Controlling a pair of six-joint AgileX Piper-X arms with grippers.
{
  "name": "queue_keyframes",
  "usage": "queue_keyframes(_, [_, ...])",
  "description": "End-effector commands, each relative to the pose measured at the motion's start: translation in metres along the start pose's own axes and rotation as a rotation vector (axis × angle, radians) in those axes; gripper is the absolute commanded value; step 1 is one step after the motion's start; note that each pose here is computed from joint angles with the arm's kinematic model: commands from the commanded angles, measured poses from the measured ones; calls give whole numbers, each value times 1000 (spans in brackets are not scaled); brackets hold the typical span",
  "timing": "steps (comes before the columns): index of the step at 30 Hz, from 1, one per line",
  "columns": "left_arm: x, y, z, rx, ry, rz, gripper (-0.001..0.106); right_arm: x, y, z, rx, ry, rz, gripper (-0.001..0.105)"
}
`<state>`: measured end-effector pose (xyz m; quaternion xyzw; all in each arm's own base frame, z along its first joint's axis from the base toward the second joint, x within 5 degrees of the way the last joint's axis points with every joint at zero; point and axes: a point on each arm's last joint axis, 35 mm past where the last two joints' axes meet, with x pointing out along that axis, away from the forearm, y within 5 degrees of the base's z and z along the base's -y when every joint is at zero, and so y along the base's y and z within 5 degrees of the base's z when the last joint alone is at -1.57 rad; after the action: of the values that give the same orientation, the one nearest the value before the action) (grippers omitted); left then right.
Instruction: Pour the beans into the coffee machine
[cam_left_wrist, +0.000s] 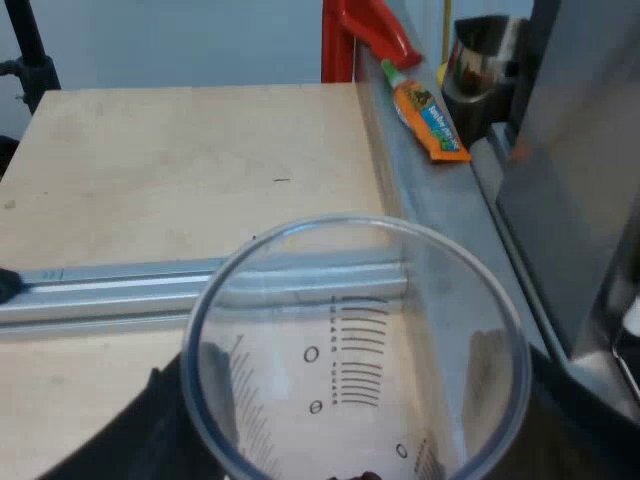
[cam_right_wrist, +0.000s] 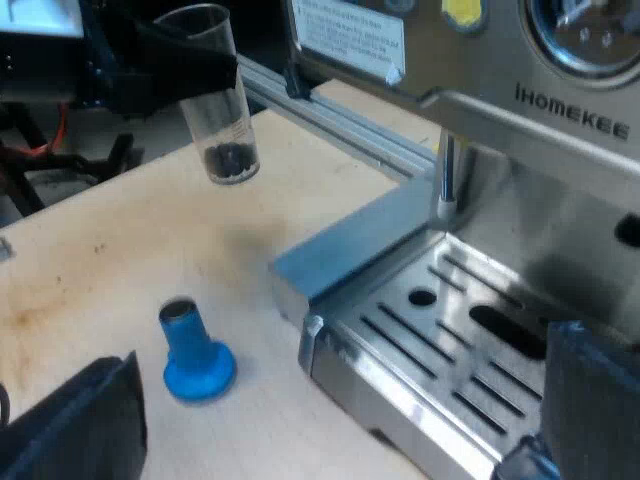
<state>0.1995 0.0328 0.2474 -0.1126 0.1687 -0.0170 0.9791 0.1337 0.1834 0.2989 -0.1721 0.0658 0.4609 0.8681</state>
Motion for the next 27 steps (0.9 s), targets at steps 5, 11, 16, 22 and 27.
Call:
queue_keyframes(5, [-28,-13,30,2,-21,-5,1,-3,-5,19,-8,-166,-42,81])
queue_keyframes(11, [-55,-29,67,37,-129,-32,1,-14,-8,31,-12,-257,-66,81])
queue_keyframes(16, [-69,-51,86,74,-133,-93,1,-26,-9,37,-61,-300,-85,81])
queue_keyframes(22, [-83,-71,106,112,-157,-164,1,-44,-15,45,-74,-331,-205,81])
queue_keyframes(27, [-94,-76,123,122,-210,-177,1,-58,-17,51,-112,-372,-234,81])
